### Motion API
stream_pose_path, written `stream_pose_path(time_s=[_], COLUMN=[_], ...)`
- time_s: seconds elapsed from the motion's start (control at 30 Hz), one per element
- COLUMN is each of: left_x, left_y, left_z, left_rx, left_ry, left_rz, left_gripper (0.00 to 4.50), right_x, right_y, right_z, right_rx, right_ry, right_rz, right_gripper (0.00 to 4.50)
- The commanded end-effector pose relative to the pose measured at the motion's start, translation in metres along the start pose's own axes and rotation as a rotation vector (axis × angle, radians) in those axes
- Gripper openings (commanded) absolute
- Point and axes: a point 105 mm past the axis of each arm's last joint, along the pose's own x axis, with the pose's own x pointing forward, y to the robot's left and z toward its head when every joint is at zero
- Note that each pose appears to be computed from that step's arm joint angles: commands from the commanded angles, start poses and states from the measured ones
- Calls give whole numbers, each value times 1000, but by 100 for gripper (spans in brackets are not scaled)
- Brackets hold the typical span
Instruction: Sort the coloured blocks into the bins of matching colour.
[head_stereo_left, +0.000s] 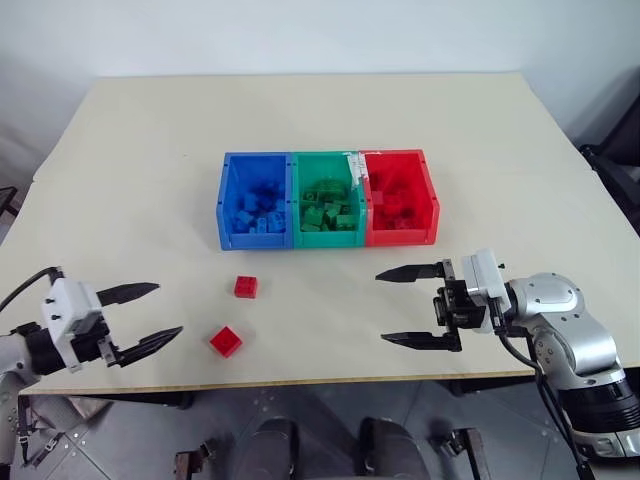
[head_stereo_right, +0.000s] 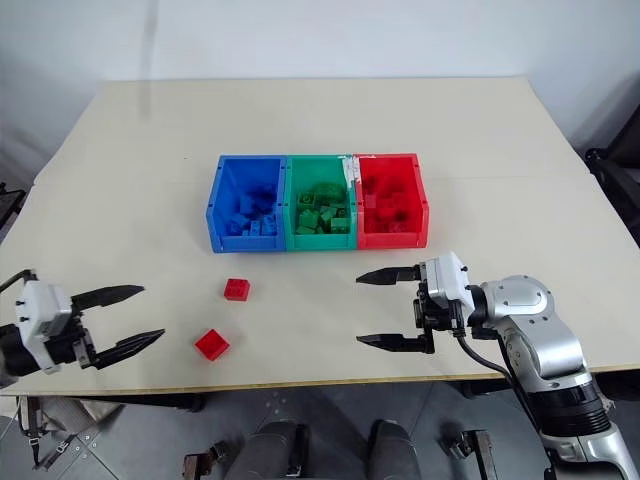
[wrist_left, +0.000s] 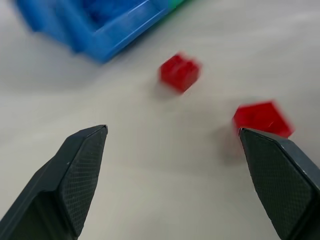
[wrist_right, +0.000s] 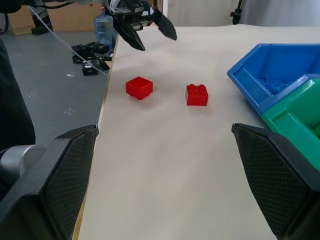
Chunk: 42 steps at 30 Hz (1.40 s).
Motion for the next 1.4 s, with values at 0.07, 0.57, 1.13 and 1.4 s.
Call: stream_pose_path(time_s=[0.07,0.57,1.13,1.4], left_x=[16,39,36,55], left_y=[-16,-58,-56,-49], left_z=[13,-14,-42,14], left_rx=[-4,-122,-137,-27], left_ry=[-22,91,177,-93], left_rz=[-72,-36,-4,-121], left_gripper=[447,447,145,146], right_x=[-10,-10,-11,-28], right_y=[3,11,16,-3], right_z=[6,1,2,17], right_rx=[-36,-17,-35,-25], right_ry=[10,7,8,-75], right_rz=[-14,-76,-48,-288], right_gripper=[450,450,450,450])
